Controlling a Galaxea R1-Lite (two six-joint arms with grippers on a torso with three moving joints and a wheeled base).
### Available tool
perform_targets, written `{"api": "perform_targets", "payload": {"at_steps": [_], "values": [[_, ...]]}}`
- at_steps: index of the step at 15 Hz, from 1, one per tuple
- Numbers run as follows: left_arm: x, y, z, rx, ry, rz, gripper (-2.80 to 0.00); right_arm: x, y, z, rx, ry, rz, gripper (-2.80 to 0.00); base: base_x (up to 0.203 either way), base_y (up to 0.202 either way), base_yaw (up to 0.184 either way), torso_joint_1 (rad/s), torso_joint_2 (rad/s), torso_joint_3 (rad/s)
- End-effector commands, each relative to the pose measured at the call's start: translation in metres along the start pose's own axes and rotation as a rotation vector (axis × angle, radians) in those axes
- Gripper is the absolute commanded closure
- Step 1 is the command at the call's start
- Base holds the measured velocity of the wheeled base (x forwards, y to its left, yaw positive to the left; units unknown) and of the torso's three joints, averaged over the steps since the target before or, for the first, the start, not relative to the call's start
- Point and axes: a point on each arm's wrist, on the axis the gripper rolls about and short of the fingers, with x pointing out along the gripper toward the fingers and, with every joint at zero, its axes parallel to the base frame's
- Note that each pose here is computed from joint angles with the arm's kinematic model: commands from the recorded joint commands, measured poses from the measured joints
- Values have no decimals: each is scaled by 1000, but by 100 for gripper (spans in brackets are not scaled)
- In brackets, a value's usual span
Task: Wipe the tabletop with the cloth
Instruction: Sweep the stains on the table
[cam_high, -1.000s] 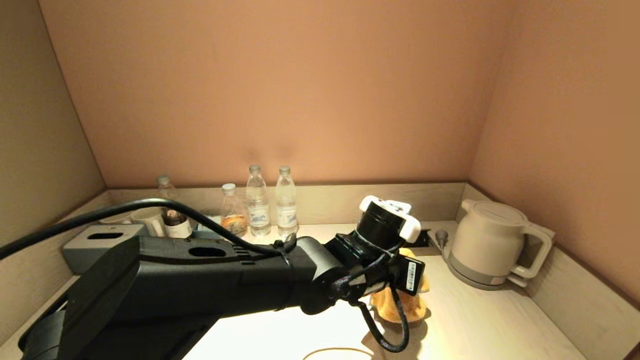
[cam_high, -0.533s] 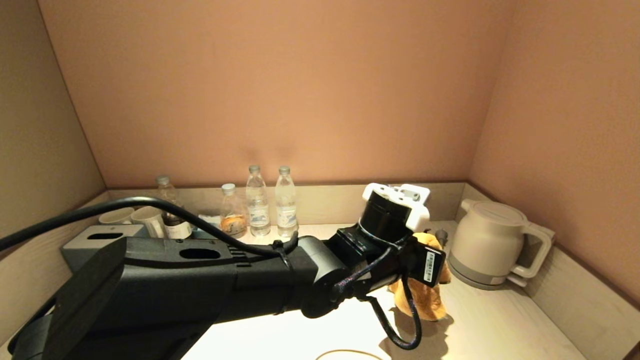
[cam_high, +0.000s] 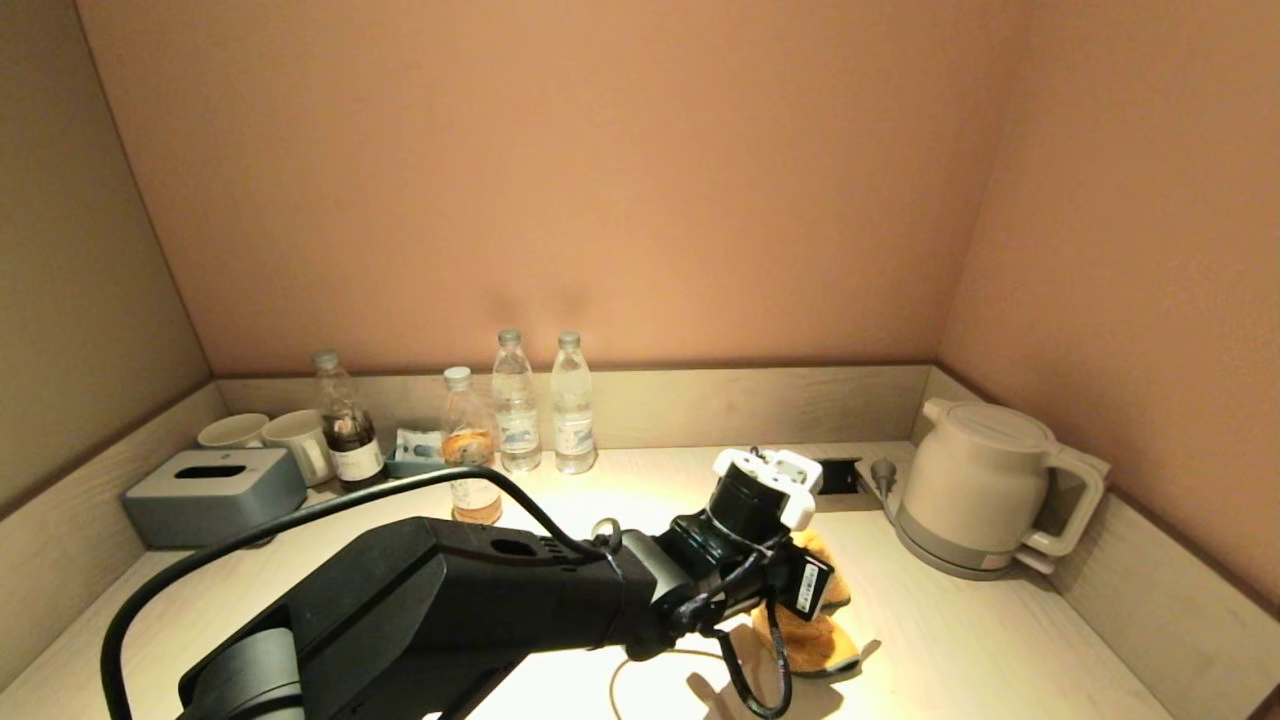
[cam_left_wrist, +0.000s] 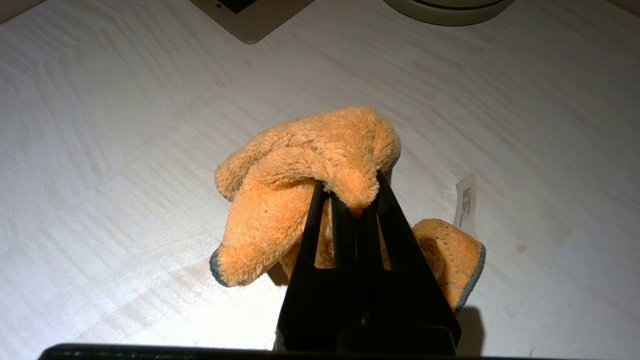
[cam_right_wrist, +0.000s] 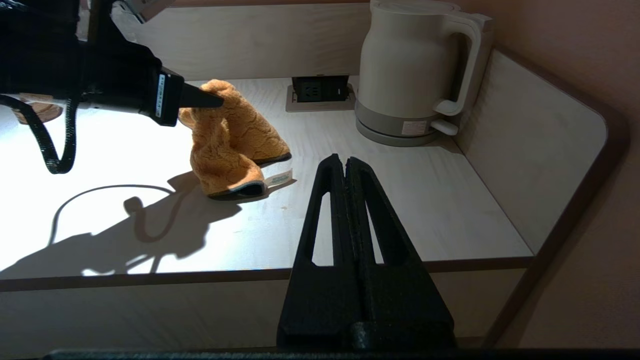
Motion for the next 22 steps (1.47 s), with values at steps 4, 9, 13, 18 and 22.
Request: {"api": "perform_targets", "payload": {"at_steps": [4, 9, 13, 18, 22], "values": [[17, 29, -23, 4, 54, 53, 0, 0, 0, 0, 0, 0, 0, 0, 0, 0, 0, 0, 0, 0], [28, 36, -42, 45, 98, 78, 0, 0, 0, 0, 0, 0, 0, 0, 0, 0, 0, 0, 0, 0], [31, 33, -51, 72, 116, 91, 0, 0, 0, 0, 0, 0, 0, 0, 0, 0, 0, 0, 0, 0], [32, 29, -54, 90, 130, 99, 0, 0, 0, 0, 0, 0, 0, 0, 0, 0, 0, 0, 0, 0], [32, 26, -60, 117, 155, 122, 0, 0, 0, 0, 0, 0, 0, 0, 0, 0, 0, 0, 0, 0]]}}
